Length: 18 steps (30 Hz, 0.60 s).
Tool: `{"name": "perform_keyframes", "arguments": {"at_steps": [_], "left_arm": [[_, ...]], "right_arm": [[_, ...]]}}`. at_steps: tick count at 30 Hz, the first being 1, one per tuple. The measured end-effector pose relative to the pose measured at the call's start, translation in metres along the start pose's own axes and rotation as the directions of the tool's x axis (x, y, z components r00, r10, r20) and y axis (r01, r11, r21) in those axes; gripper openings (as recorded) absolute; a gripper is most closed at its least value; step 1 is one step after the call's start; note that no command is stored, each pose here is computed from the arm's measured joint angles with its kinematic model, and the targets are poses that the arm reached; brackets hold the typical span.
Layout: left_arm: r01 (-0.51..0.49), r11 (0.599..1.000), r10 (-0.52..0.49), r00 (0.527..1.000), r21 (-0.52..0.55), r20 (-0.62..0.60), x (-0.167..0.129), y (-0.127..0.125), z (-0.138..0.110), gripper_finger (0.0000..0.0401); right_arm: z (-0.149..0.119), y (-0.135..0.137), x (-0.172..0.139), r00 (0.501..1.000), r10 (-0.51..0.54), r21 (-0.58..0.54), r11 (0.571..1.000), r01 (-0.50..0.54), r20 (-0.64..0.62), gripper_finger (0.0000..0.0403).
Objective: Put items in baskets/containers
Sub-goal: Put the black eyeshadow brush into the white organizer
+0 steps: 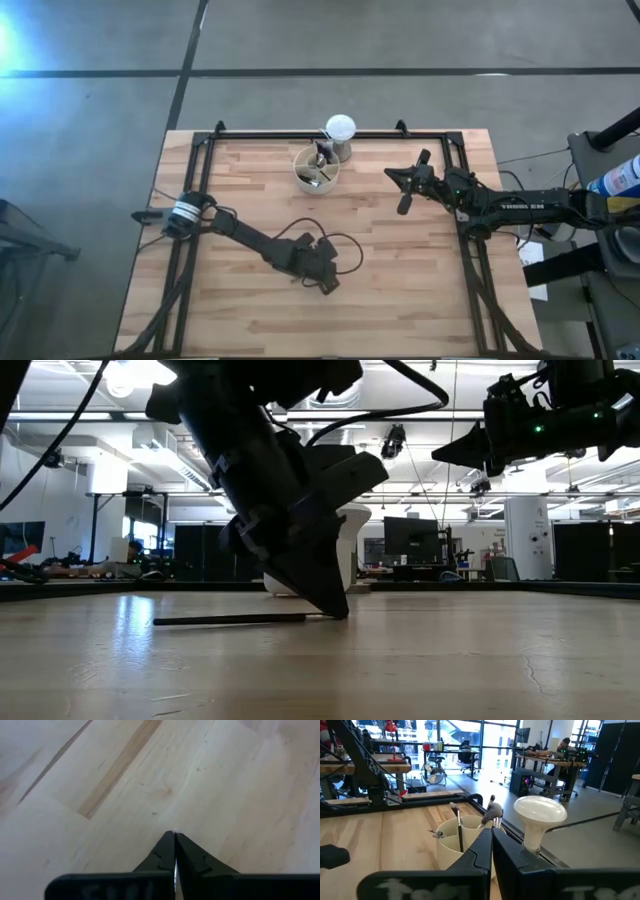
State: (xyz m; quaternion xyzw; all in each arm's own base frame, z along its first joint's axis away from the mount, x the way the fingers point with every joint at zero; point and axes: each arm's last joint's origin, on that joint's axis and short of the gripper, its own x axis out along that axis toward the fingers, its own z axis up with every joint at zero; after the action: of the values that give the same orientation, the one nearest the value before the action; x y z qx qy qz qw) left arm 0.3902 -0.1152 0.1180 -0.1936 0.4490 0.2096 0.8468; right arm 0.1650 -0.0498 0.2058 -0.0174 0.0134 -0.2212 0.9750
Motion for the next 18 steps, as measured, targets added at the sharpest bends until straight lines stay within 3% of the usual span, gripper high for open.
{"name": "perform_keyframes", "arguments": {"at_steps": [6,12,18], "left_arm": [[0.002,0.997,-0.005,0.999,0.076,0.038,-0.009,-0.002,0.003,0.0002],[-0.087,0.985,0.066,0.988,0.151,0.139,-0.03,0.0,0.006,0.0],[-0.062,0.99,0.019,0.951,0.127,0.308,-0.055,0.0,0.014,0.0]], "right_arm": [[0.0,0.0,0.0,1.0,0.0,0.0,1.0,0.0,0.0,0.0008],[0.0,0.0,0.0,1.0,0.0,0.002,1.0,0.0,-0.002,0.0008],[0.0,0.0,0.0,1.0,0.0,-0.001,1.0,0.0,-0.002,0.0008]]}}
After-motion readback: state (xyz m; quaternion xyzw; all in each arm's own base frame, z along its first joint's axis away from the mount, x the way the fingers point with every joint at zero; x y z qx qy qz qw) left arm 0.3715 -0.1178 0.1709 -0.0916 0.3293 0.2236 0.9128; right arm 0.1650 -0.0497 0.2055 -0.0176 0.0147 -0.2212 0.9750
